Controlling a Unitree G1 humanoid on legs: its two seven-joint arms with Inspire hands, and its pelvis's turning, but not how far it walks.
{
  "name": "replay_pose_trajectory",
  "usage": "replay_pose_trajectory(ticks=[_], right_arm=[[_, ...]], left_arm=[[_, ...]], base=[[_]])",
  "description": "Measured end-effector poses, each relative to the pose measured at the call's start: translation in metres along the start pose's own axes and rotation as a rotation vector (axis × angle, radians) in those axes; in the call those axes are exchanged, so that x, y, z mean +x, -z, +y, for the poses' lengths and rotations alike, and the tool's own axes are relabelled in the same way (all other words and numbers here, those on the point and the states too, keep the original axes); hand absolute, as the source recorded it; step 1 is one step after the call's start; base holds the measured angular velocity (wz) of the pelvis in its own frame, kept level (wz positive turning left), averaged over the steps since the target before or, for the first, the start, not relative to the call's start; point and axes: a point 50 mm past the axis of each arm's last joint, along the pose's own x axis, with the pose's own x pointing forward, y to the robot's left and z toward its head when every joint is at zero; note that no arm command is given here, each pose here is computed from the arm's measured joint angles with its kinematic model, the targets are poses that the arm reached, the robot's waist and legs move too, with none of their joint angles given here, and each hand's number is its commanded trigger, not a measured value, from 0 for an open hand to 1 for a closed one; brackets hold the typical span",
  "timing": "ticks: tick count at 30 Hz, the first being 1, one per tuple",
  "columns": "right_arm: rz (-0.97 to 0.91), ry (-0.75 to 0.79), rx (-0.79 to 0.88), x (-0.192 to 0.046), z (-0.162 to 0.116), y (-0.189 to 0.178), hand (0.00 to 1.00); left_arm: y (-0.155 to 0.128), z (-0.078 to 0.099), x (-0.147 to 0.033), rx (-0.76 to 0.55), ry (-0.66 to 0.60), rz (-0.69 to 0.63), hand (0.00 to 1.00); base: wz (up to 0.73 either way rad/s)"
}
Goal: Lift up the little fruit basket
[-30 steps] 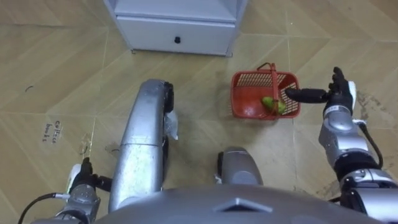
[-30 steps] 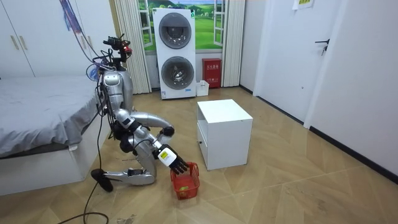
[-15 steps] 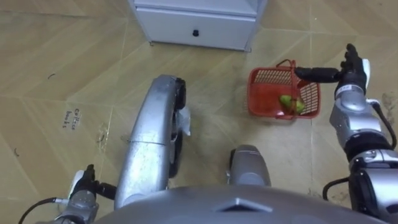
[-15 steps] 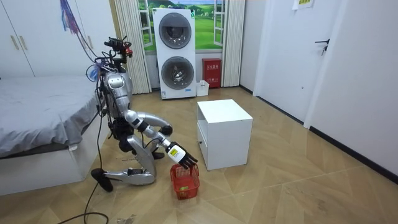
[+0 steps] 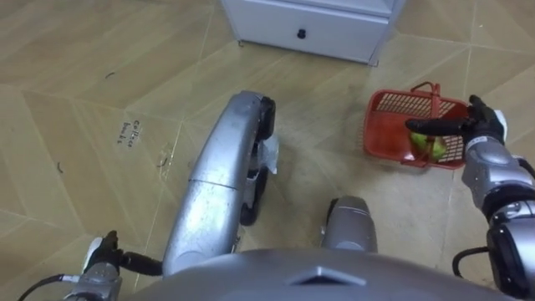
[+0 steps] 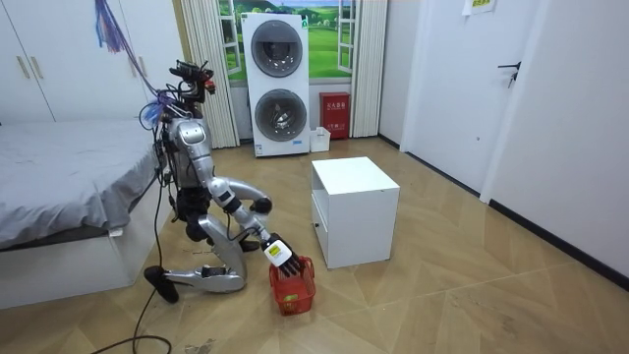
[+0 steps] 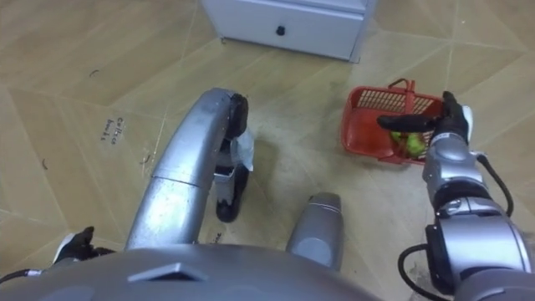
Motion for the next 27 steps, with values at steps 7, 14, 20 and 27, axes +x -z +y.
replay_pose_trajectory(ticks=[7, 14, 20, 27], right_arm=[[0.062, 0.005, 0.002, 0.0, -0.016, 0.01, 0.0], [0.167, -0.03, -0.045, -0.003, -0.018, 0.032, 0.0], [0.178, -0.05, -0.023, -0.003, -0.019, 0.033, 0.0], [0.206, -0.088, -0.035, -0.004, -0.018, 0.036, 0.0]], left_arm=[[0.002, -0.003, 0.0, 0.039, 0.057, 0.006, 0.0], [0.003, -0.006, -0.001, 0.041, 0.088, 0.018, 0.0], [0.004, -0.007, -0.001, 0.041, 0.108, 0.027, 0.0], [0.003, -0.007, -0.001, 0.042, 0.11, 0.026, 0.0]], base=[[0.0], [-0.01], [-0.05], [0.0]])
